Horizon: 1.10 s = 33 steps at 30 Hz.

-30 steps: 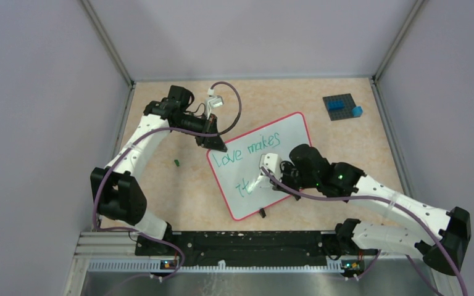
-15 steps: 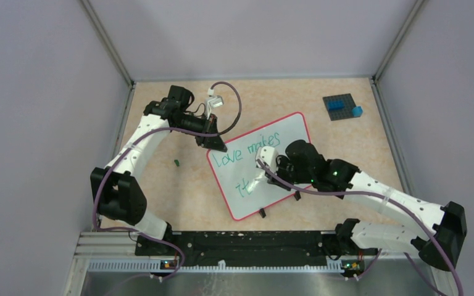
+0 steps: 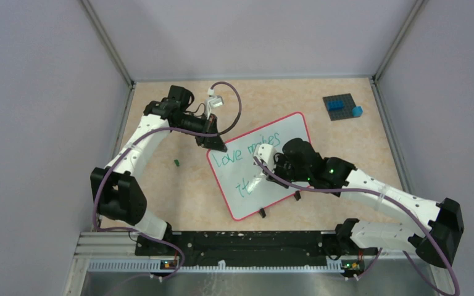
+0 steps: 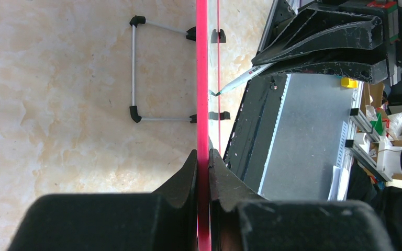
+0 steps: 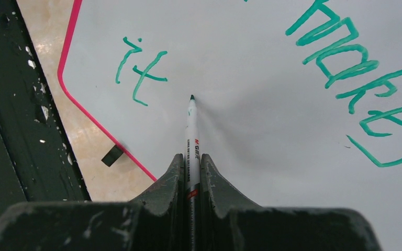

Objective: Write a sentence on the whiteboard

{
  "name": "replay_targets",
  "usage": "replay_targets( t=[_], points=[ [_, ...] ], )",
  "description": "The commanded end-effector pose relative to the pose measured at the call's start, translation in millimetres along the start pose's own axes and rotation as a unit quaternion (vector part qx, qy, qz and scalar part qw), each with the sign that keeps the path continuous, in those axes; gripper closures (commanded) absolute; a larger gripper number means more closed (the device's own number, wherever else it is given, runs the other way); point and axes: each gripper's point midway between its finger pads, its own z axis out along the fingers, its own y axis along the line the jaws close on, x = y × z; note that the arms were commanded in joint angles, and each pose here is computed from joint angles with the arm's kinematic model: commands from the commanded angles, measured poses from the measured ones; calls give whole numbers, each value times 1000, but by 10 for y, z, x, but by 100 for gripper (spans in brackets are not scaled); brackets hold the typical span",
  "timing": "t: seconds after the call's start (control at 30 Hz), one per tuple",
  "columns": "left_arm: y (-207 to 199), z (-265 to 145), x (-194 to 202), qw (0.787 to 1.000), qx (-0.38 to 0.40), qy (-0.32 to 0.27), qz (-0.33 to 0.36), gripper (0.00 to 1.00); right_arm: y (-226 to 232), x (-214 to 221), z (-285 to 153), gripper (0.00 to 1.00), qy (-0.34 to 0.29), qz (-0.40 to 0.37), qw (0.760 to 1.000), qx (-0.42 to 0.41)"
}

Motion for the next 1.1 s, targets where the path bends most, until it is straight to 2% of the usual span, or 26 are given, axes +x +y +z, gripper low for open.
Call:
replay_targets(
  t=[0.0, 0.57, 0.77, 1.07],
  points=[
    [-15, -12, -17, 1000, -3, -4, 18, 100, -128, -109, -23, 100, -16, 0, 1000, 23],
    [7, 0, -13, 1000, -3, -2, 15, 100, 183, 313, 62, 100, 39, -15, 998, -53],
    [10, 1, -10, 1000, -4, -2, 15, 100, 174, 210, 52, 100, 26, -20, 998, -51],
    [-7, -12, -11, 1000, -5, -3, 18, 100, -65, -36, -11, 100, -11, 6, 1000, 3]
  ],
)
